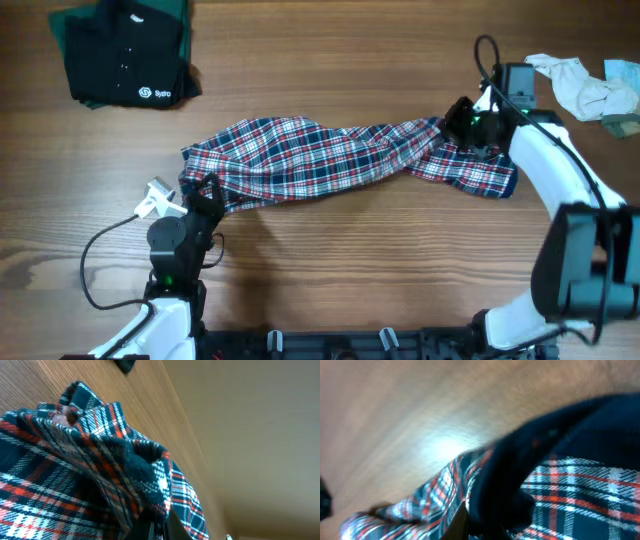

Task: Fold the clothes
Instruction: 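Lift the shirt with both grippers and stretch it apart in the air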

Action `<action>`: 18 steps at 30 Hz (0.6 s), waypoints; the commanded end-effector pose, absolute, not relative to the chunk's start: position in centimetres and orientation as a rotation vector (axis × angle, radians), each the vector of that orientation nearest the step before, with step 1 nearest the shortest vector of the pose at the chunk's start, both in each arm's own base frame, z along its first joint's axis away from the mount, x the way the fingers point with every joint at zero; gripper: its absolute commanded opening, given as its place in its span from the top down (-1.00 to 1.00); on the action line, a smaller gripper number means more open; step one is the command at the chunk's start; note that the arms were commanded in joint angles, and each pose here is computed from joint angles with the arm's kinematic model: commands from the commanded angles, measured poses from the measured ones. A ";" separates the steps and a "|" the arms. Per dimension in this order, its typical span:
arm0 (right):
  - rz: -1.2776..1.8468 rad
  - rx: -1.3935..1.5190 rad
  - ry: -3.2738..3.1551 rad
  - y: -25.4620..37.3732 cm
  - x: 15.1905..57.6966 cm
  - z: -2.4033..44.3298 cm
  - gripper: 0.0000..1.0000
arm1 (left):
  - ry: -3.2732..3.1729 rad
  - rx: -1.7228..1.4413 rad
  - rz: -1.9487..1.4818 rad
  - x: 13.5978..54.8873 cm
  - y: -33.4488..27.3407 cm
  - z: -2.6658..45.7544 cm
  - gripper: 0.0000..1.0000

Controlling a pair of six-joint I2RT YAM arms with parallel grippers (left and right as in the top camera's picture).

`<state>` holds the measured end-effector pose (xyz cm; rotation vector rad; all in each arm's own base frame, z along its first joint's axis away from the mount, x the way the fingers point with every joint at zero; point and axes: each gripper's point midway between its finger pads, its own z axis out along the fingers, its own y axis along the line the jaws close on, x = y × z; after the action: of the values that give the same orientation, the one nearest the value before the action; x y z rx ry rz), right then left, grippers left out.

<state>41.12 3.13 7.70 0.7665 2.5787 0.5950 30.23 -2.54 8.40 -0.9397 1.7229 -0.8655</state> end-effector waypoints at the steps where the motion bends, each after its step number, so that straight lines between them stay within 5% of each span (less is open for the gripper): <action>1: 0.618 0.675 2.429 3.1 42.2 14.1 0.92 | 1.716 -0.867 -0.934 30.3 -3.6 9.7 0.92; 18: 0.649 0.553 2.174 3.2 39.8 25.0 0.92 | 1.402 -0.508 -1.090 29.9 -5.5 22.6 0.93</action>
<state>39.98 3.19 21.45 0.5965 2.2610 0.6410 30.02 -5.25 19.44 -0.6009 1.4709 -1.0903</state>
